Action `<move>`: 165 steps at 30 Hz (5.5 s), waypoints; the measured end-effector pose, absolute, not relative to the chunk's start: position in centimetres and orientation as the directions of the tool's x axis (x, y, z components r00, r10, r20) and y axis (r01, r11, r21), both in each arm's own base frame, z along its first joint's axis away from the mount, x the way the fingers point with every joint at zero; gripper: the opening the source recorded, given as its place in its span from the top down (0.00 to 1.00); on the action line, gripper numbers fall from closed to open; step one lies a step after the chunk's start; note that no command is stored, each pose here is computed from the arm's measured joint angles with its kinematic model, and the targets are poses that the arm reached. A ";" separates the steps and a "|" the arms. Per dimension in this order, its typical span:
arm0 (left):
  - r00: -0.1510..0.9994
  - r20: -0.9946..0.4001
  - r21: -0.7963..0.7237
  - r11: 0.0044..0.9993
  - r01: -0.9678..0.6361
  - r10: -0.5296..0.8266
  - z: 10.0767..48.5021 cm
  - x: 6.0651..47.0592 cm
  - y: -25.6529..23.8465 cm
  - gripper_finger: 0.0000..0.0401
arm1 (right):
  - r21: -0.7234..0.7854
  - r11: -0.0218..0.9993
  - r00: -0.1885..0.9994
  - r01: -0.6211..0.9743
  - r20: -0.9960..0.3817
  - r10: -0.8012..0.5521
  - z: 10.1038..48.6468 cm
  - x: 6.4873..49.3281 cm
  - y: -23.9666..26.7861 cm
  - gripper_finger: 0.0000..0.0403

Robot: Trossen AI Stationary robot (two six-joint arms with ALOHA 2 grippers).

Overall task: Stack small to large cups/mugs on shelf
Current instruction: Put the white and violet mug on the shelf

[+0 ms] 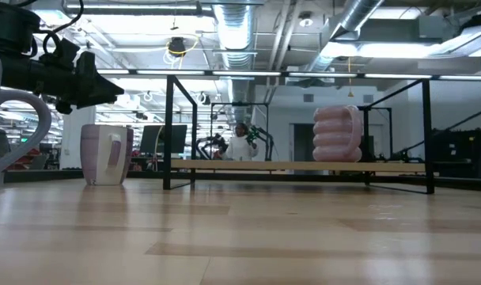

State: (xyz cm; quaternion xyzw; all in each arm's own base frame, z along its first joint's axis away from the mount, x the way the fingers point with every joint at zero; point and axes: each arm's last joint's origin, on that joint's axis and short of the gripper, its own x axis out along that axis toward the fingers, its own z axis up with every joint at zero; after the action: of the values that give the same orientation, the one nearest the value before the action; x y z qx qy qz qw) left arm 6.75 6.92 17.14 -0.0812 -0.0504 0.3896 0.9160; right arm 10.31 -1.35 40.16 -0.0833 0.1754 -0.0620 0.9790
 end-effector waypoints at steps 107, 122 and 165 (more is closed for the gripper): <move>0.925 0.350 -0.002 0.988 -0.154 0.145 22.8 7.8 2.5 0.76 | -0.138 0.958 0.968 0.250 0.015 -0.250 29.1 2.7 -0.7 0.61; 0.930 0.334 -0.137 0.984 -0.111 0.151 22.7 7.9 2.4 0.78 | -0.166 0.954 0.968 0.249 0.015 -0.250 29.1 2.7 -0.7 0.62; 0.854 0.047 -0.171 0.846 -0.505 0.519 29.5 12.5 1.4 0.78 | -0.191 0.949 0.968 0.249 0.015 -0.251 29.1 2.7 -0.7 0.62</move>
State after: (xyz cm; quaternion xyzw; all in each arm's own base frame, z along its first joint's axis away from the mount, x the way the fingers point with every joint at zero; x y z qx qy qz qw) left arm 12.49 1.39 29.46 -0.0764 -0.0457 0.2667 0.9597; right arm 2.71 -0.71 29.09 -0.0963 0.0046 -0.1265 0.9873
